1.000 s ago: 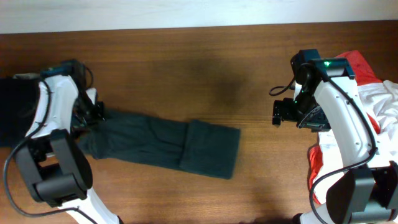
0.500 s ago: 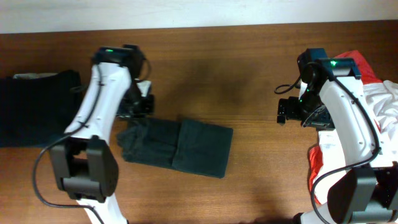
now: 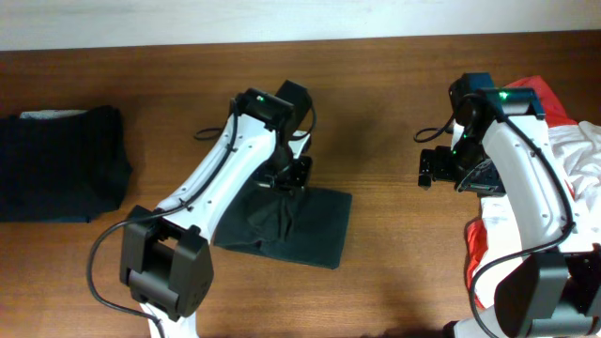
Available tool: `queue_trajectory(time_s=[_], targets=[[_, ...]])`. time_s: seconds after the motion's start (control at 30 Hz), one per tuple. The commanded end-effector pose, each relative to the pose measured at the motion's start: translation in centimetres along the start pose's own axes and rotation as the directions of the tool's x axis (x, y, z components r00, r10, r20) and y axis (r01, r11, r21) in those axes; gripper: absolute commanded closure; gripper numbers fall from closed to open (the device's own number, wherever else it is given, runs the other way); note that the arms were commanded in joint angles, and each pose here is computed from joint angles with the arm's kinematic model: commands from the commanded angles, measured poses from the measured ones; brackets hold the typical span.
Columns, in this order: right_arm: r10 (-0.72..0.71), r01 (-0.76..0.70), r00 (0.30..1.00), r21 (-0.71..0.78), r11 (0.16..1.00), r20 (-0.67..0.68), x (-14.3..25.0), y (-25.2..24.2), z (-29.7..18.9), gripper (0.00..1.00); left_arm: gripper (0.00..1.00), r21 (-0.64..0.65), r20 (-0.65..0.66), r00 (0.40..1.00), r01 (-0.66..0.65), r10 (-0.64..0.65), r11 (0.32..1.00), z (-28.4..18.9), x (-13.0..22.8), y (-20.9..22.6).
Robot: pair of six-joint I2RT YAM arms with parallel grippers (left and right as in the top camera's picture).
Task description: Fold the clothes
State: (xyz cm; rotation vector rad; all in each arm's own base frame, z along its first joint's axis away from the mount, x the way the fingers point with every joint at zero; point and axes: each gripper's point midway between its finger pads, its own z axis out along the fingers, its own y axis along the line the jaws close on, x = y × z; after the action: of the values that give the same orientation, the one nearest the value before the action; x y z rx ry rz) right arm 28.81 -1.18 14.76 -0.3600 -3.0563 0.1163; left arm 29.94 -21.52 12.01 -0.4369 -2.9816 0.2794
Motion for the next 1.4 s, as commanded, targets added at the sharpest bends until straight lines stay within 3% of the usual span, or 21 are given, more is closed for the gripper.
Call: queue_trajectory(time_s=[0.0, 0.43, 0.47, 0.53, 0.6, 0.7, 0.87, 0.93, 0.97, 1.07, 1.2, 1.37], targets=[[0.012, -0.012, 1.000, 0.019, 1.000, 0.015, -0.3, -0.6, -0.3, 0.01, 0.98, 0.033, -0.001, 0.999, -0.034, 0.034, 0.999, 0.3, 0.2, -2.3], [0.012, -0.012, 1.000, 0.017, 1.000, 0.012, -0.2, -0.6, -0.3, 0.01, 0.98, 0.026, -0.023, 0.995, -0.100, 0.101, 0.995, 1.4, 1.4, -4.6], [0.012, -0.012, 1.000, 0.017, 1.000, 0.011, -0.1, -0.6, -0.3, 0.01, 0.94, 0.025, -0.029, 0.994, -0.103, 0.104, 0.994, 1.5, 1.6, -4.7], [0.012, -0.012, 1.000, 0.017, 1.000, 0.011, -0.1, -0.6, -0.3, 0.01, 0.75, 0.056, -0.040, 0.992, -0.119, 0.121, 0.991, 1.6, 2.1, -5.8], [0.012, -0.012, 1.000, 0.017, 1.000, 0.011, -0.2, -0.6, -0.3, 0.01, 0.47, 0.163, -0.037, 0.987, -0.146, 0.154, 0.976, 1.5, 2.4, -8.3], [0.012, -0.012, 1.000, 0.017, 1.000, 0.011, -0.2, -0.6, -0.3, 0.01, 0.37, 0.309, 0.014, 0.962, -0.264, 0.273, 0.914, 0.7, 2.2, -11.0], [0.004, -0.004, 1.000, 0.008, 1.000, 0.008, -0.1, -0.4, -0.3, 0.01, 0.37, 0.239, 0.062, 0.987, -0.161, 0.150, 0.958, -1.7, -0.8, -5.1], [-0.138, 0.135, 0.990, -0.171, 0.976, -0.003, 0.5, 2.7, -0.5, 0.01, 0.36, 0.139, 0.089, 0.994, -0.077, 0.065, 0.987, -2.5, -2.2, -0.4], [-0.271, 0.264, 0.962, -0.346, 0.901, 0.029, 1.2, 5.8, -1.4, 0.01, 0.36, 0.092, 0.103, 0.995, -0.021, 0.011, 0.996, -2.8, -2.8, 2.5], [-0.406, 0.396, 0.908, -0.526, 0.753, 0.103, 2.8, 10.5, -3.1, 0.01, 0.34, 0.078, 0.143, 0.984, 0.094, -0.104, 0.993, -3.7, -4.0, 7.5], [-0.516, 0.507, 0.844, -0.526, 0.683, 0.146, 4.6, 14.6, -3.0, 0.01, 0.33, 0.092, 0.214, 0.958, 0.176, -0.192, 0.980, -3.8, -5.9, 11.8], [-0.648, 0.630, 0.743, -0.503, 0.592, 0.168, 8.0, 19.2, -0.2, 0.01, 0.29, 0.089, 0.160, 0.965, 0.194, -0.206, 0.977, 0.2, -6.1, 12.7]])
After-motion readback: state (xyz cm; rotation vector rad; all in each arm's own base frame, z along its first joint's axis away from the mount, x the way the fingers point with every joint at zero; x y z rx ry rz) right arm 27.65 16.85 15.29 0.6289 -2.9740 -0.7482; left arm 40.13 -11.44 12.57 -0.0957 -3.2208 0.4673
